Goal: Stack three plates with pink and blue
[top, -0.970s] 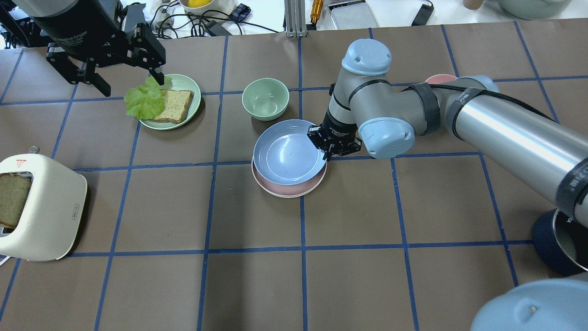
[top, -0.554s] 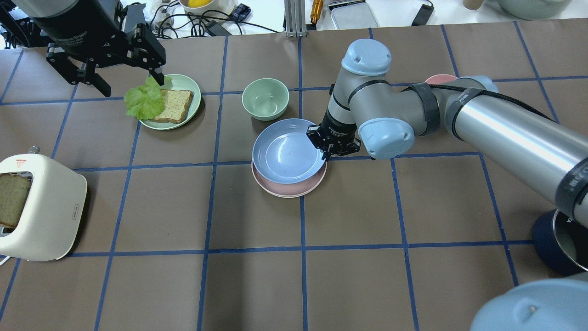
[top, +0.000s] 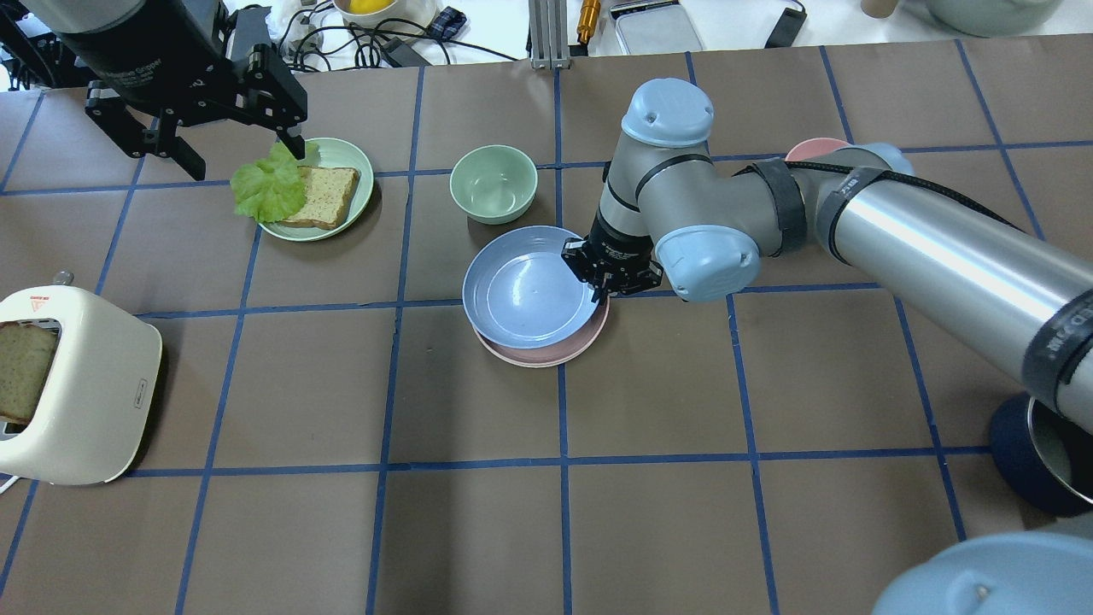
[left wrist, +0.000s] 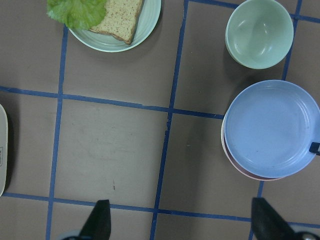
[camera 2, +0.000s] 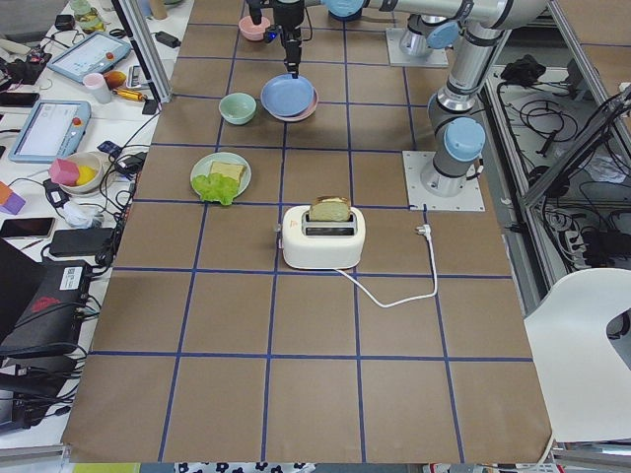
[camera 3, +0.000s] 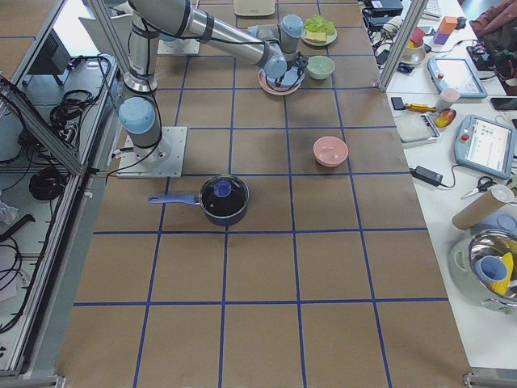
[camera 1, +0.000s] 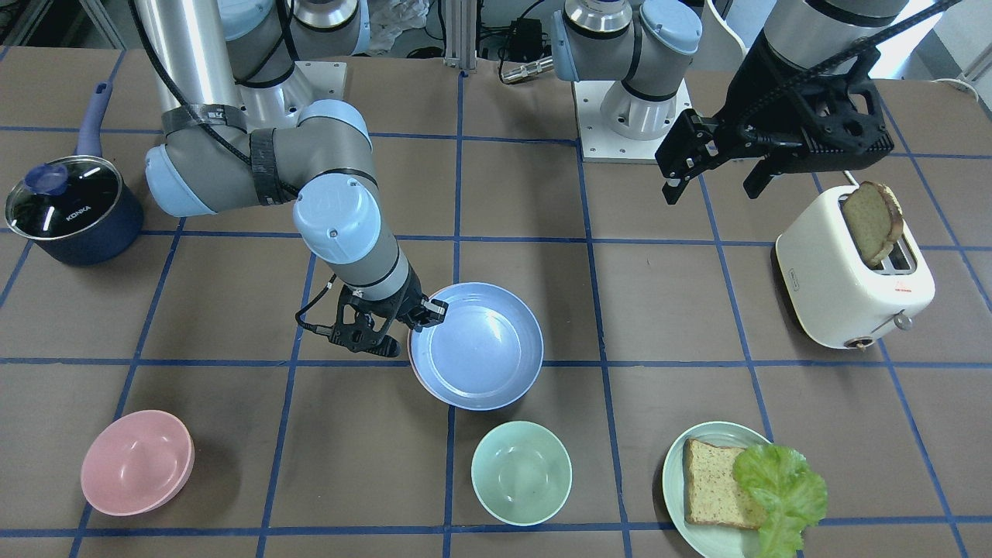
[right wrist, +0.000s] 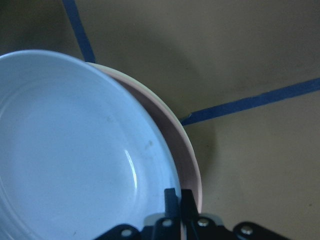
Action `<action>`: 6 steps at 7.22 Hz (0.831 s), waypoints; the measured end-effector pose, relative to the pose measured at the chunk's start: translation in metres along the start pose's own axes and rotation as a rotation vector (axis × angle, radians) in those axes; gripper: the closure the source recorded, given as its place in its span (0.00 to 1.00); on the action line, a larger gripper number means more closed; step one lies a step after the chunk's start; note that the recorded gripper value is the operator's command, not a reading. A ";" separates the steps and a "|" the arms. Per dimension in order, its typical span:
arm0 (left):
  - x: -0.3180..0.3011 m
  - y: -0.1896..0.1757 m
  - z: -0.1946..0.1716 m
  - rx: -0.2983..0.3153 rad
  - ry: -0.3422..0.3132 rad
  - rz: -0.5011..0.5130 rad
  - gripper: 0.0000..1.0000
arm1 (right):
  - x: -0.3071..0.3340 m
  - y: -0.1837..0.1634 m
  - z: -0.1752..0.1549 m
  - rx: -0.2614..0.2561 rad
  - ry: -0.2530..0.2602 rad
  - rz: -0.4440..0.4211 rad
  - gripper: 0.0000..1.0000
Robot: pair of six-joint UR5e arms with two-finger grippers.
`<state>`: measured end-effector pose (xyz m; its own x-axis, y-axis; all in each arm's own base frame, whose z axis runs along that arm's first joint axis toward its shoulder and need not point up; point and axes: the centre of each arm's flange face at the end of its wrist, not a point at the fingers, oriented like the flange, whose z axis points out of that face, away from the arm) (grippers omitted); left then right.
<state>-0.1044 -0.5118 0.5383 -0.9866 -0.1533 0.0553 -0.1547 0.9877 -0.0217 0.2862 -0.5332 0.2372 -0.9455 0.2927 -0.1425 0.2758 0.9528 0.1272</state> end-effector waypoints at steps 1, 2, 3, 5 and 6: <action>0.000 0.000 0.000 0.001 0.000 0.000 0.00 | 0.000 0.000 0.000 0.001 0.002 -0.001 0.70; 0.000 0.001 -0.001 0.001 0.000 0.000 0.00 | 0.001 -0.001 0.000 0.002 0.002 -0.001 0.52; 0.000 0.001 -0.001 0.001 0.000 0.000 0.00 | 0.001 -0.003 -0.001 0.006 0.000 -0.001 0.38; 0.000 0.001 -0.001 0.002 0.000 0.000 0.00 | 0.003 -0.006 -0.007 0.017 -0.007 -0.006 0.28; 0.000 0.001 -0.001 0.002 0.000 0.000 0.00 | 0.005 -0.010 -0.012 0.029 -0.008 -0.004 0.27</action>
<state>-0.1045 -0.5111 0.5391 -0.9866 -0.1531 0.0555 -0.1546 0.9877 -0.0233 0.2766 -0.5425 0.2471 -0.9451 0.2898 -0.1511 0.2774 0.9558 0.0978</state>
